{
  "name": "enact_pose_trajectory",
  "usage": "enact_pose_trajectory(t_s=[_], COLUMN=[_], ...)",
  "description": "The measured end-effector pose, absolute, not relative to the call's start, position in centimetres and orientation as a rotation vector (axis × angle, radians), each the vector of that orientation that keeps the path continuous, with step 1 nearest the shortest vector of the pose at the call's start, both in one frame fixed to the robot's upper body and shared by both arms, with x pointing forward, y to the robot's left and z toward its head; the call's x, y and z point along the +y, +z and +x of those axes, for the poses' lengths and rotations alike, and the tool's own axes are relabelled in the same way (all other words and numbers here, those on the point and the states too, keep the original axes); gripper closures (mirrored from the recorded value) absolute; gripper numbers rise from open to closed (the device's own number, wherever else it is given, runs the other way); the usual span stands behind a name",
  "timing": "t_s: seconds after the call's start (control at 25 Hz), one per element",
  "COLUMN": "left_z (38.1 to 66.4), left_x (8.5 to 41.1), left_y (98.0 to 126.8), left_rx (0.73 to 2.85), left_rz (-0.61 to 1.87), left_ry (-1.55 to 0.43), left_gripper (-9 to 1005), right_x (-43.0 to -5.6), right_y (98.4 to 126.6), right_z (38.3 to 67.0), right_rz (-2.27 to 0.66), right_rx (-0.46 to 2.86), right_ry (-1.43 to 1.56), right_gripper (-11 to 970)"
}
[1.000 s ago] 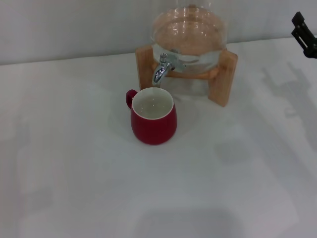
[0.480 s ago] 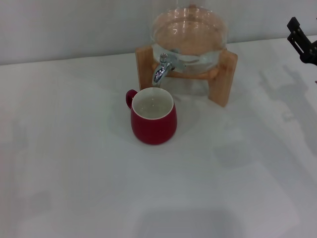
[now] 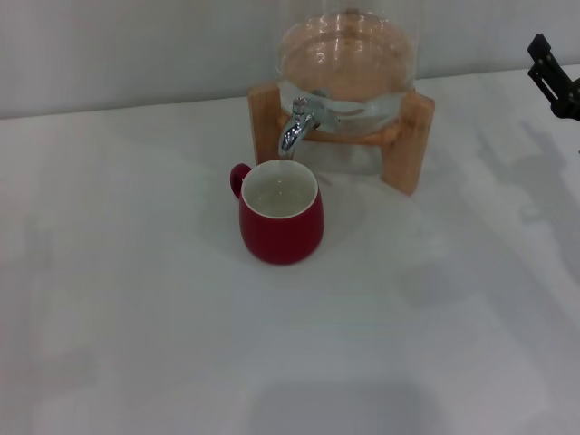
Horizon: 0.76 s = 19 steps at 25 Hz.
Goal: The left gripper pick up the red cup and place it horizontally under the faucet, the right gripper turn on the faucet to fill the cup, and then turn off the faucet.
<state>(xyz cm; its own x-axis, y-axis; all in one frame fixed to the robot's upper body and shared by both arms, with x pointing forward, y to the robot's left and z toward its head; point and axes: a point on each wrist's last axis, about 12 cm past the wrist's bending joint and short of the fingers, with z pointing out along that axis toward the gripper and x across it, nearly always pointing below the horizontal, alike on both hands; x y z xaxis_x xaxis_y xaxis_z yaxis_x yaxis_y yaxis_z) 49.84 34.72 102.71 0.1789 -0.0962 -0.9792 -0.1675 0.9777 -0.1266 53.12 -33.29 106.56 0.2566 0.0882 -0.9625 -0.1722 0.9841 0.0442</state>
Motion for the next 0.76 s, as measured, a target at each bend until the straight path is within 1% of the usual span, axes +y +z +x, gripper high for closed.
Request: enact_pose_trajectory(t_s=[0.76], left_z=[50.09], left_x=[34.45], left_y=[102.63], left_rx=[1.405], left_rz=[-0.215], left_ry=[0.043], left_gripper=[306], right_x=[-33.80], right_y=[106.24], right_z=[52.76], right_rz=[-0.053], right_rx=[1.310], right_ry=[0.161], right_gripper=[176])
